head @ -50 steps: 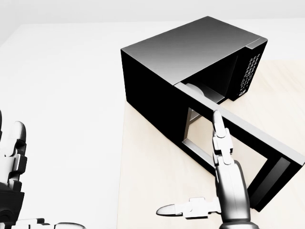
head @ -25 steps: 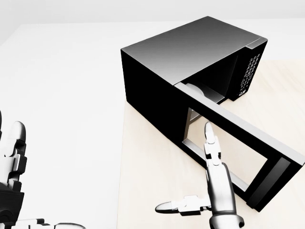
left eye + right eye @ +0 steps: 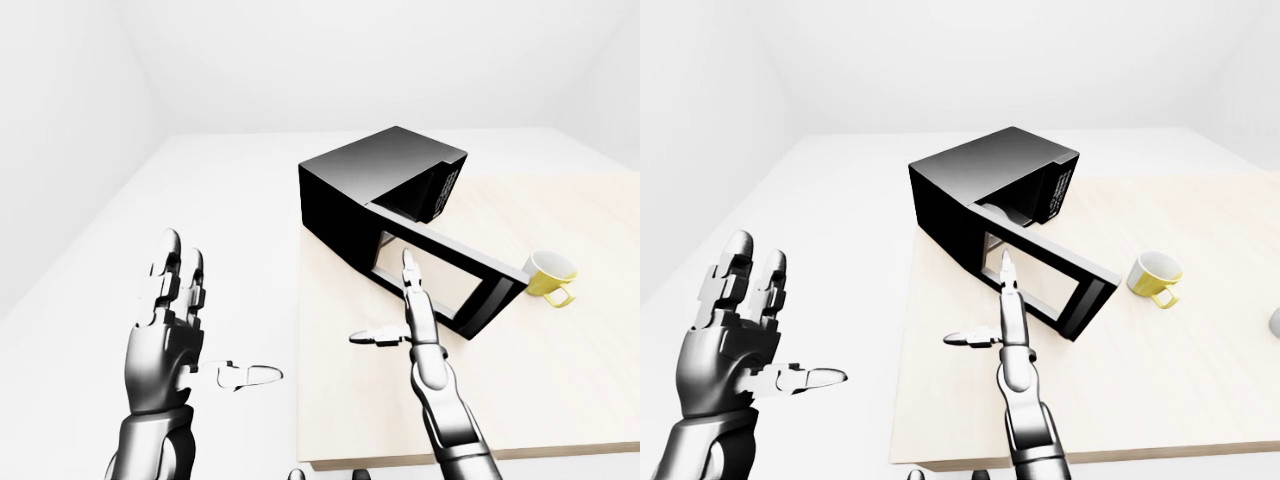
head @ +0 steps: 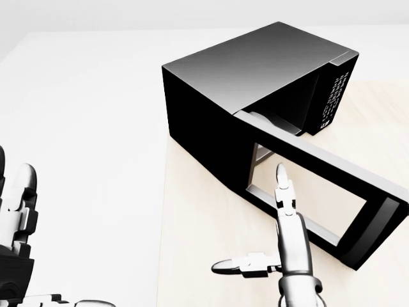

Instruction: Close the microwave.

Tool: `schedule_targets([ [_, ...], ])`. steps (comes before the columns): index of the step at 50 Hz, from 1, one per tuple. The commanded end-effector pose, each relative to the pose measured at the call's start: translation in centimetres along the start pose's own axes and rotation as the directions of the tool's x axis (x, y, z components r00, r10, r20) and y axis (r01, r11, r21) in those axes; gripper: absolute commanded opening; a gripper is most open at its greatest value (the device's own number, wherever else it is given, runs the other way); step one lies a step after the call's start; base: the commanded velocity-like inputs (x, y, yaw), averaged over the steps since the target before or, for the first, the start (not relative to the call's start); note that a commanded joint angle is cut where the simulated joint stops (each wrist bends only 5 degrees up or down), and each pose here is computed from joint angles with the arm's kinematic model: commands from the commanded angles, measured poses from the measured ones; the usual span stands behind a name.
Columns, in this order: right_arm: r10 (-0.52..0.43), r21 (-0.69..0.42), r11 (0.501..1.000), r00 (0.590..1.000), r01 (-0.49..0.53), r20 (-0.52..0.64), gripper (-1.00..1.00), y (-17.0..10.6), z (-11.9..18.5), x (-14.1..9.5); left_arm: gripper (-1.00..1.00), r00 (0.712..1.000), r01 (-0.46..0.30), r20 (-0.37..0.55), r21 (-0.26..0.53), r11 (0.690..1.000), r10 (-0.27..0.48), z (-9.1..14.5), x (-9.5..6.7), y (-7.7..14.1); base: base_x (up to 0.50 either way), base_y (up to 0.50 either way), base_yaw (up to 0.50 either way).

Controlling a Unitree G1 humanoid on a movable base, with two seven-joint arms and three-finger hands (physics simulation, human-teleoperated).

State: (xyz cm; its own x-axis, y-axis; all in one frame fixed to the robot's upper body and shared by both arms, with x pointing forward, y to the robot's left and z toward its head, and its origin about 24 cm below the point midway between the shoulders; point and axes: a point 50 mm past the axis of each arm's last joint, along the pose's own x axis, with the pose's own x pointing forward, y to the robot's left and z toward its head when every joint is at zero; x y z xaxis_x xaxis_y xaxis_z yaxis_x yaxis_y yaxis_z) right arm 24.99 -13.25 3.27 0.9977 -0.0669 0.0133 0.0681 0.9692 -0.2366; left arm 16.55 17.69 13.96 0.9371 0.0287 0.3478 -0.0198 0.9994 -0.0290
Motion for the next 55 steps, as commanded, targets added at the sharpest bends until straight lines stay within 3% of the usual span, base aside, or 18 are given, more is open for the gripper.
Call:
schedule_targets([
  [1,-0.018,0.002,1.000,1.000,0.018,-0.008,1.00,0.0,-0.2,1.3,1.00,1.000,0.002,-0.005,0.000,1.000,-0.002,-0.1,0.0,-0.1,0.00,0.00,0.00],
  [23,-0.067,-0.010,0.998,0.998,0.067,-0.008,1.00,-0.5,-0.1,4.8,1.00,1.000,0.004,-0.020,0.000,1.000,-0.004,-0.5,0.1,-0.1,0.00,0.00,0.00],
  [33,-0.091,-0.028,0.996,0.994,0.089,-0.061,1.00,-0.9,-0.5,7.0,1.00,1.000,0.003,-0.019,0.001,1.000,-0.003,-0.5,0.2,-0.1,0.00,0.00,0.00],
  [55,-0.088,-0.053,0.995,0.990,0.083,-0.107,1.00,-0.6,2.4,12.4,1.00,1.000,0.001,-0.014,0.002,1.000,-0.001,-0.4,0.1,0.0,0.00,0.00,0.00],
])
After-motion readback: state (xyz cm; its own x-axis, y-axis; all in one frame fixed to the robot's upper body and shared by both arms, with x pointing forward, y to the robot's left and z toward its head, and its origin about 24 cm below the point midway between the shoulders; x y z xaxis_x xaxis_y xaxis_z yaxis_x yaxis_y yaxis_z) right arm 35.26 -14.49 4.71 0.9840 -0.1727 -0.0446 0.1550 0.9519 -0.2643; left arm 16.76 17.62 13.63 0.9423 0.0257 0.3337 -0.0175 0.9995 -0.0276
